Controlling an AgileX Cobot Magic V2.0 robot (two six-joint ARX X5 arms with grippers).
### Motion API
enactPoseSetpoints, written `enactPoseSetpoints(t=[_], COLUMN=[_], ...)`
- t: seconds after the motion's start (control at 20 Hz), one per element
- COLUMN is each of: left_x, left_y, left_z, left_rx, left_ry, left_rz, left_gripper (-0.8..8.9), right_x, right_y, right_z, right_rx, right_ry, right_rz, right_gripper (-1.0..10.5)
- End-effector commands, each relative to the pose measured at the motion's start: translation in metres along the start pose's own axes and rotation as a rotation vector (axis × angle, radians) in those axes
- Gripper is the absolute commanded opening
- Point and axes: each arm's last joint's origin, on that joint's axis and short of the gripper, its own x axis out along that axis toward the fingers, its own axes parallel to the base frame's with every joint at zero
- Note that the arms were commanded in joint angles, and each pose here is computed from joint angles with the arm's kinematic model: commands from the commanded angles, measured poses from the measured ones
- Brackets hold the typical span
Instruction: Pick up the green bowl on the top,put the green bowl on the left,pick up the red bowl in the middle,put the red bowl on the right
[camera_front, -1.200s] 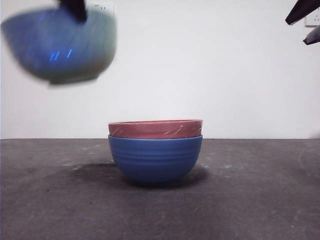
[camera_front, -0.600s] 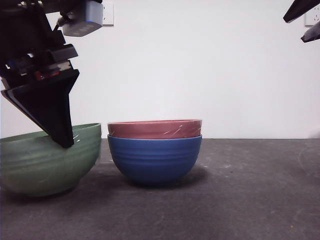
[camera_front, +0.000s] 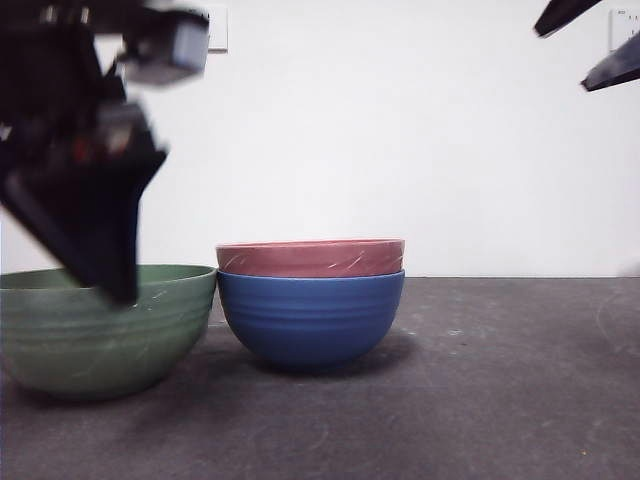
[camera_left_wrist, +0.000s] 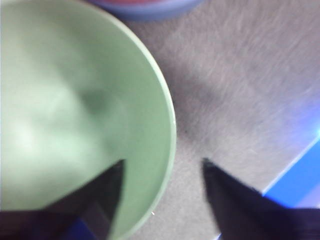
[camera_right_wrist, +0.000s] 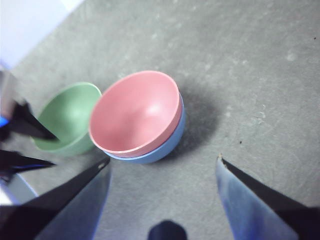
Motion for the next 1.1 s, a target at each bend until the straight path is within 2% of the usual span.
enactPoseSetpoints(t=[0.05,0.25,0.45,0.55,0.7,0.85,0.95,1.1], left_x=[-0.031,-0.077,-0.098,-0.109,-0.118,-0.121,-0.122,-0.122], left_y=[0.003,0.014,0.047,0.062,0.081,0.094,0.098,0.098], left_z=[0.01,0.008,-0.014,-0.024,-0.039,-0.05,-0.053,-0.053], left_rx=[-0.058,-0.08,-0.21,-0.277,-0.359,-0.405,-0.428,-0.43], left_ry=[-0.095,-0.236,-0.265,-0.307,-0.353,-0.373,-0.374,-0.373], left_rz=[-0.005,0.014,0.096,0.101,0.039,-0.07,-0.065,-0.062], left_gripper=[4.39,4.36,4.35,4.35,4.35,4.35,4.36,4.35], right_x=[0.012,0.048,0.1,0.126,0.159,0.186,0.2,0.212], right_y=[0.01,0.036,0.068,0.084,0.097,0.106,0.108,0.107], right_z=[0.013,0.041,0.057,0.057,0.049,0.031,0.022,0.015], right_rx=[-0.052,-0.2,-0.37,-0.432,-0.474,-0.512,-0.535,-0.536], right_ry=[0.031,0.174,0.305,0.355,0.43,0.505,0.54,0.556], right_rz=[0.009,0.047,0.049,0.073,0.118,0.156,0.17,0.172], right_gripper=[3.4,3.4,3.4,3.4,3.4,3.3,2.6,2.5])
